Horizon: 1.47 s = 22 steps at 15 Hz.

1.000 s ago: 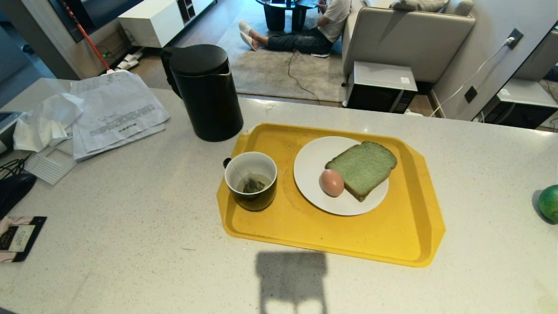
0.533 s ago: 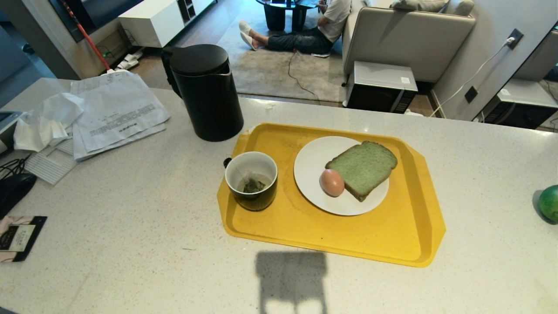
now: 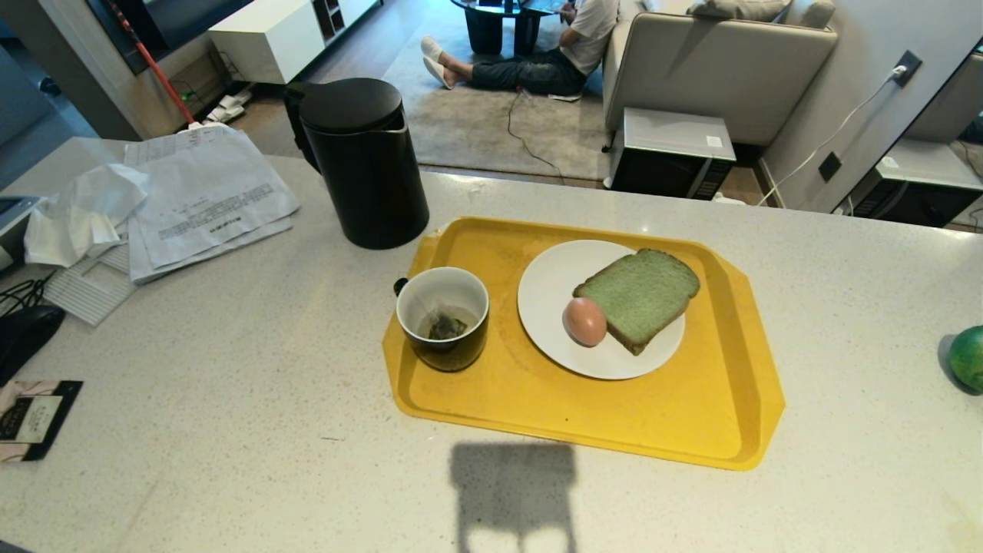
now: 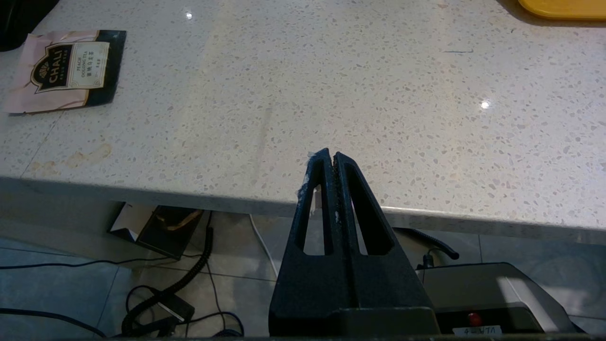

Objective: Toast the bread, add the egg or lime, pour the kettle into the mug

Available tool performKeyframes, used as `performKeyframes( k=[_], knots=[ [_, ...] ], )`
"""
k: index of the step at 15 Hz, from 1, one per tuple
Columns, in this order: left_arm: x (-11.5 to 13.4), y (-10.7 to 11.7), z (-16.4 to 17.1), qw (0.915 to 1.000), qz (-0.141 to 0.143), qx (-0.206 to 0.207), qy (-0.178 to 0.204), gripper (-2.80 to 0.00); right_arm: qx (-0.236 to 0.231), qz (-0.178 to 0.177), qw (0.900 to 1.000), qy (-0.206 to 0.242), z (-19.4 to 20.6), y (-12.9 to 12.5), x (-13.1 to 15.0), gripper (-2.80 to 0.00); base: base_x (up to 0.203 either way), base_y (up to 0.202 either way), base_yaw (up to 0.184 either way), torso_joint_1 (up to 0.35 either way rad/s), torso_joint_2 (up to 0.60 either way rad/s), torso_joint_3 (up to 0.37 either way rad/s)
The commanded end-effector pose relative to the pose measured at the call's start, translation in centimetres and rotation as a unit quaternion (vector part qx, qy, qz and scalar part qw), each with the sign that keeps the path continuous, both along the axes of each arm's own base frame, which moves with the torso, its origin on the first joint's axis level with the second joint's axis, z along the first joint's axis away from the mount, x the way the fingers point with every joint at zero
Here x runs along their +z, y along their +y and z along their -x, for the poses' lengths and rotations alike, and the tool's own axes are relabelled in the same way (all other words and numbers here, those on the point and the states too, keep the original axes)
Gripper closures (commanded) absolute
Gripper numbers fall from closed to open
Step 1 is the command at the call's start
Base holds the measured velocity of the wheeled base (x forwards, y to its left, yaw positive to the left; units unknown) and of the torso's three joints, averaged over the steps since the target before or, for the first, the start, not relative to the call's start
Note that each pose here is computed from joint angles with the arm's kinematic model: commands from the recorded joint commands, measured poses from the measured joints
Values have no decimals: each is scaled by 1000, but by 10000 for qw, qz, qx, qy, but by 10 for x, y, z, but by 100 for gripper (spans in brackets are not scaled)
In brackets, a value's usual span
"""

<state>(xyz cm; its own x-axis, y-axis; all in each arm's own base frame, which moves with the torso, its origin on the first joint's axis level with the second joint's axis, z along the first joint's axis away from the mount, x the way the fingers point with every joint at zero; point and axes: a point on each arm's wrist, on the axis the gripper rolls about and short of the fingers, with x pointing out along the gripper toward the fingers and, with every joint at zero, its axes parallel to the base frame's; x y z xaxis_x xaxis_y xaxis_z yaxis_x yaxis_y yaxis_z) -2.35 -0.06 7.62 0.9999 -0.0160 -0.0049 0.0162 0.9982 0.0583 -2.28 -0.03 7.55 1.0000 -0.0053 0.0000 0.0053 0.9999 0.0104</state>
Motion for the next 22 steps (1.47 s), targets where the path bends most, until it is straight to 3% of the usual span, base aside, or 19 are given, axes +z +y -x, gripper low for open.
performKeyframes(
  k=[1, 7, 14, 22],
  knots=[
    [0, 0, 0, 10000, 8, 11, 6, 0, 4, 5, 10000, 8, 0, 0, 0, 0, 0, 0, 0, 0, 0, 0],
    [0, 0, 0, 10000, 62, 11, -1, 0, 1, 6, 10000, 8, 0, 0, 0, 0, 2, 2, -5, 1, 1, 0],
    [0, 0, 0, 10000, 55, 4, 7, 0, -4, -1, 10000, 8, 0, 0, 0, 0, 1, 155, -3, 2, 1, 4],
    [0, 0, 0, 10000, 39, 3, -1, 0, 0, -2, 10000, 8, 0, 0, 0, 0, 0, 6, 0, 1, -1, 0]
  ],
)
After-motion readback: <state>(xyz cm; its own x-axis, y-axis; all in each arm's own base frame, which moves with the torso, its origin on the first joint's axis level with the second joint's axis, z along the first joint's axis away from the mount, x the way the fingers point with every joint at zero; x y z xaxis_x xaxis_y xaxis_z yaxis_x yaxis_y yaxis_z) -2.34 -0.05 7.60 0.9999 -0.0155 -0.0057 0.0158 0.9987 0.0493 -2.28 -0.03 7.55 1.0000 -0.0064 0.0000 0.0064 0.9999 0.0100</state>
